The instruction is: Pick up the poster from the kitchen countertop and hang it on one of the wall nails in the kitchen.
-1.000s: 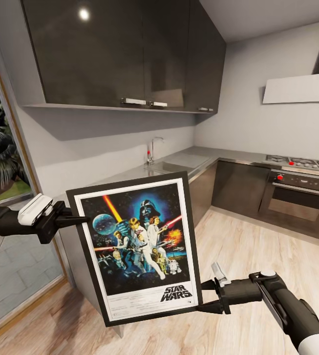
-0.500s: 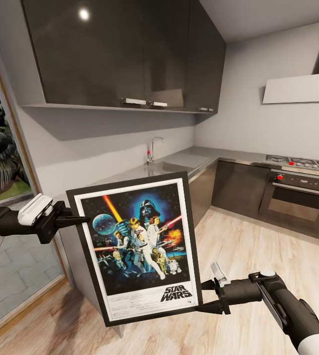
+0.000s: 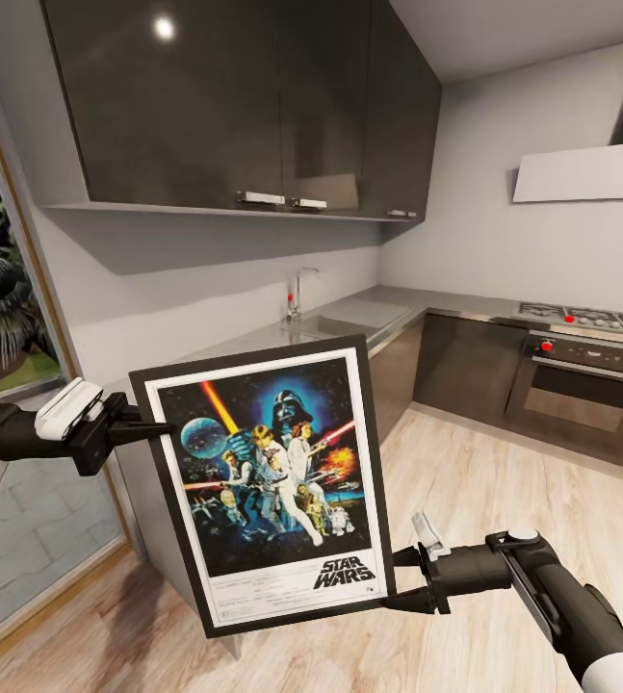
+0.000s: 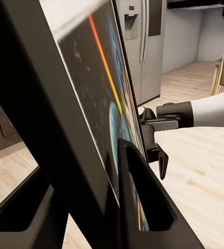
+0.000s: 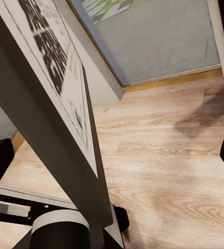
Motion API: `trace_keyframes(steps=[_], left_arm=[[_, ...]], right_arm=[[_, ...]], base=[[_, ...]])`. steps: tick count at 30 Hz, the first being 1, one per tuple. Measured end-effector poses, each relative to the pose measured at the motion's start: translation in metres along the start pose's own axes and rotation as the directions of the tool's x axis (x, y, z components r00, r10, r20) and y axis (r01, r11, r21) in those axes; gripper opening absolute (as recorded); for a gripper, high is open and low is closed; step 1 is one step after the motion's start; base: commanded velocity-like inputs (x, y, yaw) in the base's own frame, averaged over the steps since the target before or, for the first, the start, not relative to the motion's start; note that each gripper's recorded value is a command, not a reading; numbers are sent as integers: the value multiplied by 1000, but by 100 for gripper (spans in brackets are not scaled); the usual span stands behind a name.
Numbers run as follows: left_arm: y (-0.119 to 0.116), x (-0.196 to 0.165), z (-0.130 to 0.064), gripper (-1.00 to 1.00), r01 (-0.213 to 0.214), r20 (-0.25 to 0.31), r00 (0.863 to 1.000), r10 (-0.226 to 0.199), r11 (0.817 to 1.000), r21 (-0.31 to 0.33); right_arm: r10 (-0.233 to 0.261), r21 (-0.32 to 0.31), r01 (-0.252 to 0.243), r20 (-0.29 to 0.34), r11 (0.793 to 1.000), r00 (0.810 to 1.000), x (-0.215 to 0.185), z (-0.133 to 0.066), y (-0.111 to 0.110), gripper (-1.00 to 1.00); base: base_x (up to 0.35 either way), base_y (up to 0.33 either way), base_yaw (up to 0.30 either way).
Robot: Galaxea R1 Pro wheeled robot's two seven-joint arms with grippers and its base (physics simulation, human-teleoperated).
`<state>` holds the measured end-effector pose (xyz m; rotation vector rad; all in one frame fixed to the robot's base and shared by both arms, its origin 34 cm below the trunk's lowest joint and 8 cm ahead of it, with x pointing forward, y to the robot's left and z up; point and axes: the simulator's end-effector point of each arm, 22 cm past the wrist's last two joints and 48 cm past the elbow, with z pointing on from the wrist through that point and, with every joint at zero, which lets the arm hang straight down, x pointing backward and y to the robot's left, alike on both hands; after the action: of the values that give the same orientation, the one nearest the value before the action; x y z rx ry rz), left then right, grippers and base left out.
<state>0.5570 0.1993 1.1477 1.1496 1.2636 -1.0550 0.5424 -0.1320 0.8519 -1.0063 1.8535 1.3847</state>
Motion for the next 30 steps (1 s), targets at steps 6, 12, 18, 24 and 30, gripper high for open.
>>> trace_keyframes(steps=[6,12,18,24,30], left_arm=[[0,0,0,-100,0,0,1000,0,1000,0],[0,0,0,-100,0,1,1000,0,1000,-1],[0,0,0,-100,0,1,1000,0,1000,-1],[0,0,0,-100,-1,1,1000,1,1000,-1],[0,0,0,-100,0,1,1000,0,1000,-1]], right_arm=[[0,0,0,0,1000,1000,0,0,0,100],[-1,-1,1,-1,1000,1000,1,-1,0,100],[-4,-3,4,-3,1000,1000,1,-1,1,100],[-4,-3,4,-2,1000,1000,1,-1,1,100],[-4,-2,4,-2,1000,1000,1,-1,1,100]], base=[[0,0,0],[0,0,0],[0,0,0],[0,0,0],[0,0,0]])
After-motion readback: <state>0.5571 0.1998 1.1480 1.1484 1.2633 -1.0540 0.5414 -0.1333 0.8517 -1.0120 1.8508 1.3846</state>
